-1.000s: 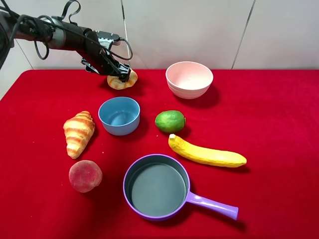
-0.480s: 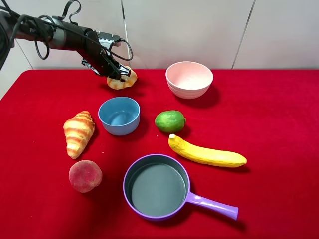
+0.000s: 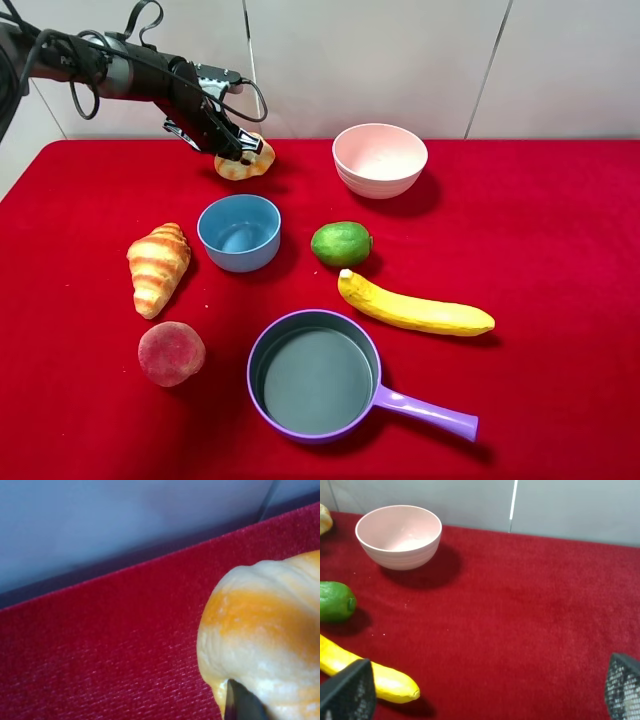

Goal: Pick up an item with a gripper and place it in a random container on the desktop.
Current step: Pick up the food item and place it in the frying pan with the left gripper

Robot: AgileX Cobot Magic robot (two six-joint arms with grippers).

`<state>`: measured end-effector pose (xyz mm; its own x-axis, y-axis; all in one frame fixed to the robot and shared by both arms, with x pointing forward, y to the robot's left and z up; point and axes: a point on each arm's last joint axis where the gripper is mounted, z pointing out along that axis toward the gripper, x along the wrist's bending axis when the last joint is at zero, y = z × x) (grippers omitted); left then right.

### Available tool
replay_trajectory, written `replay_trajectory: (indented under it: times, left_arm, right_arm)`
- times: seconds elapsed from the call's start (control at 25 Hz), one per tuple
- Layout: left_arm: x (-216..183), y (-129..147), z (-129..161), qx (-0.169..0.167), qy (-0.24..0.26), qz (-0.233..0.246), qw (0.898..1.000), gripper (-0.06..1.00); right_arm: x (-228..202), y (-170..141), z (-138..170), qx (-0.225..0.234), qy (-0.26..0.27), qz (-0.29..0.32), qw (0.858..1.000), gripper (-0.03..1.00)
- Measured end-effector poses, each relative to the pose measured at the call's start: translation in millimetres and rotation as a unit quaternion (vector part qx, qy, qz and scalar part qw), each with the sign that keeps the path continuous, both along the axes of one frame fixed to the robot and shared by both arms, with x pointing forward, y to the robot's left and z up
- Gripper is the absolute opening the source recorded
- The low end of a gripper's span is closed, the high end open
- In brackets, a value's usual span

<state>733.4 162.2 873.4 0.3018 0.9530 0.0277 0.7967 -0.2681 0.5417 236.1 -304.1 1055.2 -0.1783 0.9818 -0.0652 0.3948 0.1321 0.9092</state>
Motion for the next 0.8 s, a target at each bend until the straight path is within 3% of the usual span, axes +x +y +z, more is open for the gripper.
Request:
replay_trajectory:
  times: [0.56, 0.8]
  left_arm:
    - [-4, 0, 6, 0.005, 0.018, 0.000, 1.000, 0.27]
    - [-8, -1, 21, 0.007, 0.023, -0.003, 1.000, 0.27]
  right_arm:
    - [0, 0, 0, 0.000, 0.000, 0.000, 1.000, 0.69]
    - [0, 0, 0, 0.000, 0.000, 0.000, 1.000, 0.69]
